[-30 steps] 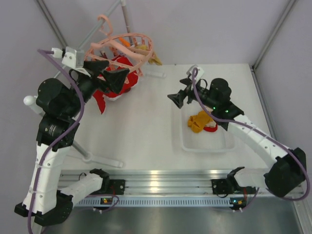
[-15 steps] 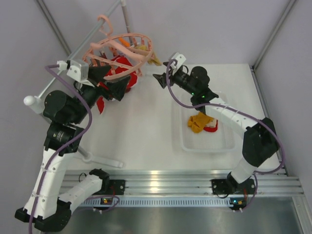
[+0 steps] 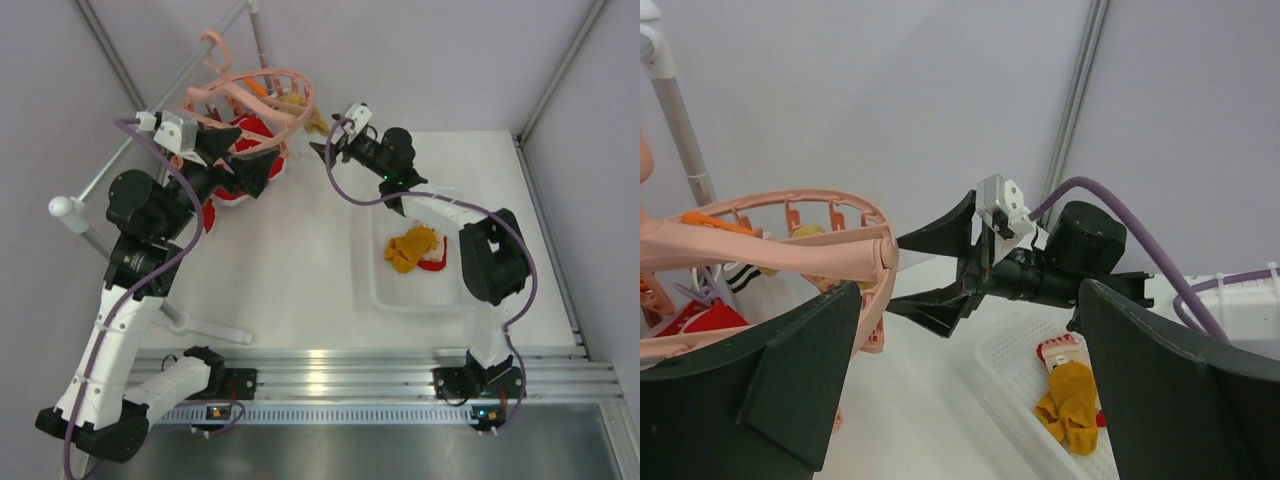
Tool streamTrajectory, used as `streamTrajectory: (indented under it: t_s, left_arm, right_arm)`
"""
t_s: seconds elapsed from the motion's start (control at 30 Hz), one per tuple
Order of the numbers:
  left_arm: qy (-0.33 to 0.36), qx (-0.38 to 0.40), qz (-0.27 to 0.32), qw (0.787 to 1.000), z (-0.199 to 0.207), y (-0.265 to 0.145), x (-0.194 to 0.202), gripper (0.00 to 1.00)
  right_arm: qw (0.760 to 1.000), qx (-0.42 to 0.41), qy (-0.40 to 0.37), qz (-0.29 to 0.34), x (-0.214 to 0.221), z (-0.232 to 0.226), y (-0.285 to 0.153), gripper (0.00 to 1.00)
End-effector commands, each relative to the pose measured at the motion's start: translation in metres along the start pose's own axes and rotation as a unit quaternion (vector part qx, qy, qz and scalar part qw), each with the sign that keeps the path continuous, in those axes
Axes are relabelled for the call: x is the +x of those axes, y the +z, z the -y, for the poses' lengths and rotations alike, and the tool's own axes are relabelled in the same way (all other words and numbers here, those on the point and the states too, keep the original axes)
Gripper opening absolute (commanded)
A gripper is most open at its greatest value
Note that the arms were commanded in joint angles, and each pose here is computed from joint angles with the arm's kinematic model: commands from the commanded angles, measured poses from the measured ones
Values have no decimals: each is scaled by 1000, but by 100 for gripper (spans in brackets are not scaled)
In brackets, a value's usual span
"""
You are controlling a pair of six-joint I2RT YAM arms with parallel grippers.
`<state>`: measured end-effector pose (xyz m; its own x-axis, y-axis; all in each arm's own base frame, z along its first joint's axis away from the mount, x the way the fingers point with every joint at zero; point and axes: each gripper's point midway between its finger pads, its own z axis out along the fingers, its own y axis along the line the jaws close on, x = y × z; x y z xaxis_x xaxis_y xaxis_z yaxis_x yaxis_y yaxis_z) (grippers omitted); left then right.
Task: Clip the socks to the hanger
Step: Open the clamp at the hanger.
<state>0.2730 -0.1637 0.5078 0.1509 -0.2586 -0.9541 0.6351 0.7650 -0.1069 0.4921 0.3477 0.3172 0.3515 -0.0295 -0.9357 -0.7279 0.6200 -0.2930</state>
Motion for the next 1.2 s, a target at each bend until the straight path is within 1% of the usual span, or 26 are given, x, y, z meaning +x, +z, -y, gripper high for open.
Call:
streamTrajectory:
  t_s: [0.0,0.07,0.1,0.13,0.27,0.33,0.4,0.47,0.5,0.57,0.6,0.63,0.67,0.7,0.73,0.77,0.8,0.83,0.87,0.9,0.93,0.97,1.03,1.07,1.13,1.17]
  left_arm:
    - [0,5,29,1000,2,2,-14,95]
    - [2,1,27,1000,0,2,-13,95]
    - [2,-2,25,1000,-1,3,-11,95]
    - [4,-3,25,1000,-2,3,-11,95]
    - [7,-8,21,1000,-5,3,-9,95]
    - [9,-11,16,1000,-7,3,-5,95]
    - [12,-14,15,1000,-9,4,-4,95]
    - [16,-18,15,1000,-10,4,-4,95]
    - [17,-20,15,1000,-11,4,-4,95]
    - [17,-21,12,1000,-12,5,-2,94]
    - [20,-22,11,999,-13,5,-2,94]
    - [23,-20,11,999,-12,5,-3,94]
    - [25,-18,-4,1000,-13,7,4,93]
    - [40,-15,-12,999,-14,8,6,93]
    - [53,-12,-12,998,-12,8,-2,93]
    - [62,-9,-30,998,-15,13,6,93]
    - [95,-4,-58,994,-18,12,15,94]
    - [119,5,-67,991,-17,15,10,94]
    - [144,15,-77,986,-17,14,11,94]
    - [188,31,-87,978,-15,12,9,92]
    - [201,33,-86,975,-15,12,7,91]
    - [224,45,-86,970,-14,11,6,88]
    - [248,66,-86,963,-8,8,7,84]
    - [261,75,-86,959,-6,7,8,83]
    - [258,78,-83,959,-5,7,6,82]
    - [250,78,-85,961,-4,7,6,82]
  right_arm:
    - [994,-5,-52,96,-51,13,17,85]
    - [993,-2,-54,101,-46,16,24,84]
    - [992,1,-58,113,-54,20,27,83]
    - [992,0,-55,113,-49,19,31,83]
    - [990,0,-56,130,-55,22,38,80]
    - [990,-5,-54,133,-55,20,40,75]
    - [990,-18,-52,128,-51,15,40,66]
    - [990,-33,-56,127,-51,10,38,61]
    - [990,-38,-56,122,-48,7,36,56]
    - [990,-51,-62,120,-50,2,32,51]
    - [990,-57,-62,114,-46,-2,30,47]
    - [990,-62,-62,110,-45,-4,29,45]
    - [989,-68,-64,111,-50,-6,26,43]
    - [990,-73,-61,106,-46,-10,23,40]
    - [989,-78,-65,105,-52,-12,21,38]
    - [989,-85,-66,105,-55,-16,18,36]
    - [989,-90,-64,100,-53,-20,16,31]
    - [988,-93,-67,105,-64,-23,13,28]
    - [988,-102,-62,95,-61,-28,10,25]
    - [988,-104,-63,95,-64,-31,9,21]
    - [987,-104,-66,100,-74,-31,6,19]
    - [988,-106,-61,93,-73,-33,5,12]
    - [990,-95,-56,89,-79,-29,3,6]
    - [991,-90,-49,88,-80,-28,3,11]
    - [994,-61,-36,78,-82,-17,6,32]
    - [996,-54,-25,64,-75,-14,7,40]
